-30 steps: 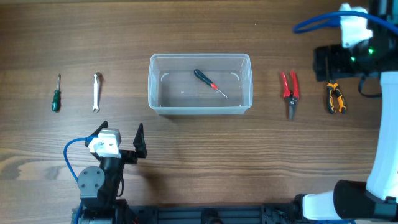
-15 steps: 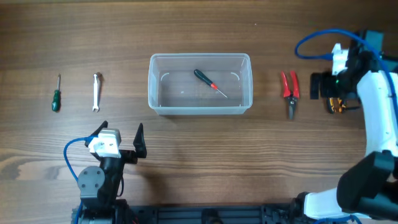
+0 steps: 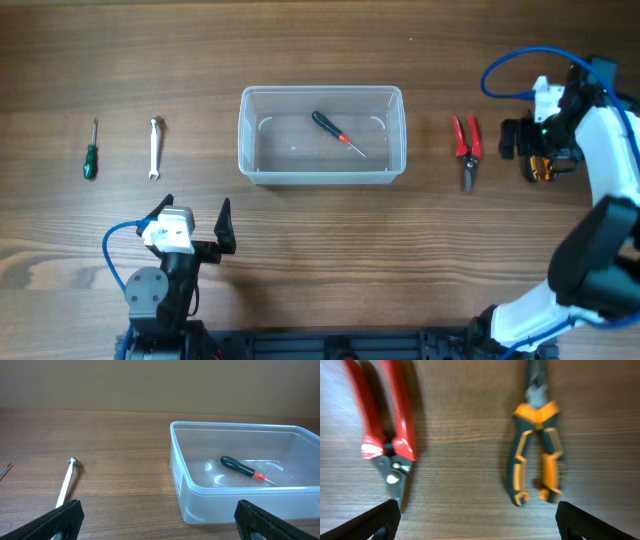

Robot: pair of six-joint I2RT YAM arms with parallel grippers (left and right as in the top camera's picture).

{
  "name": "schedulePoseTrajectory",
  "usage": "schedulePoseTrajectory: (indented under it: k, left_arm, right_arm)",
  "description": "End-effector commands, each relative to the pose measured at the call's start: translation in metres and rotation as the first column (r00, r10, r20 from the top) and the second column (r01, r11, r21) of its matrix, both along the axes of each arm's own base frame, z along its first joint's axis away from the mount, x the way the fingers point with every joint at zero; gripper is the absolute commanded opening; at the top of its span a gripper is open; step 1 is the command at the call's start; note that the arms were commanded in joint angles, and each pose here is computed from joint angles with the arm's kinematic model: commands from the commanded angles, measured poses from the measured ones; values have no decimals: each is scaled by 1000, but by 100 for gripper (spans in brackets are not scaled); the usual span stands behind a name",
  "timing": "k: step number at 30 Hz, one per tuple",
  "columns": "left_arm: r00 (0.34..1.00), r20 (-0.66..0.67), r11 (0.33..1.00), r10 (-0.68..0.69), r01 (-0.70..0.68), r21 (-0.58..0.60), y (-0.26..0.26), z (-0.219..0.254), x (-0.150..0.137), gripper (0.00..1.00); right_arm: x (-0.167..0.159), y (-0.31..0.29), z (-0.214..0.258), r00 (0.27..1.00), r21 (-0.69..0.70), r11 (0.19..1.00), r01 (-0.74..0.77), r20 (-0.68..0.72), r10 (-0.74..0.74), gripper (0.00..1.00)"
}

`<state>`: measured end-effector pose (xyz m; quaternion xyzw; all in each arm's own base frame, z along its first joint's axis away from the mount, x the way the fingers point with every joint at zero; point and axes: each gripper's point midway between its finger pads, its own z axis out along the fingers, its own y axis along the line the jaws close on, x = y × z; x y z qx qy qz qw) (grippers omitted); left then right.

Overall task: Pack container
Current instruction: 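Move the right gripper back right over the orange-black pliers, then lower the right gripper and grasp the orange-black pliers handles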

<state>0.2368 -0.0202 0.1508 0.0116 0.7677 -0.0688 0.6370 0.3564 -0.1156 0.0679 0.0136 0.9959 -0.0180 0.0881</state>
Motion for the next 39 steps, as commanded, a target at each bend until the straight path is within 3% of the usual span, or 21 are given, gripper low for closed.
schedulePoseTrajectory:
  k: [1,8,39]
  left_arm:
    - [1000,3,1000,-18,18,14,-3,-2,0,100]
    - [1000,3,1000,-18,18,14,-3,-2,0,100]
    - [1000,3,1000,-18,18,14,-3,-2,0,100]
  right_arm:
    - [-1,6,-33,997,45,999,-22,-72,25,100]
    - [2,-13,-40,996,-27,999,18,-82,-20,100]
    - [1,-15,-42,997,33,999,-30,-68,32,100]
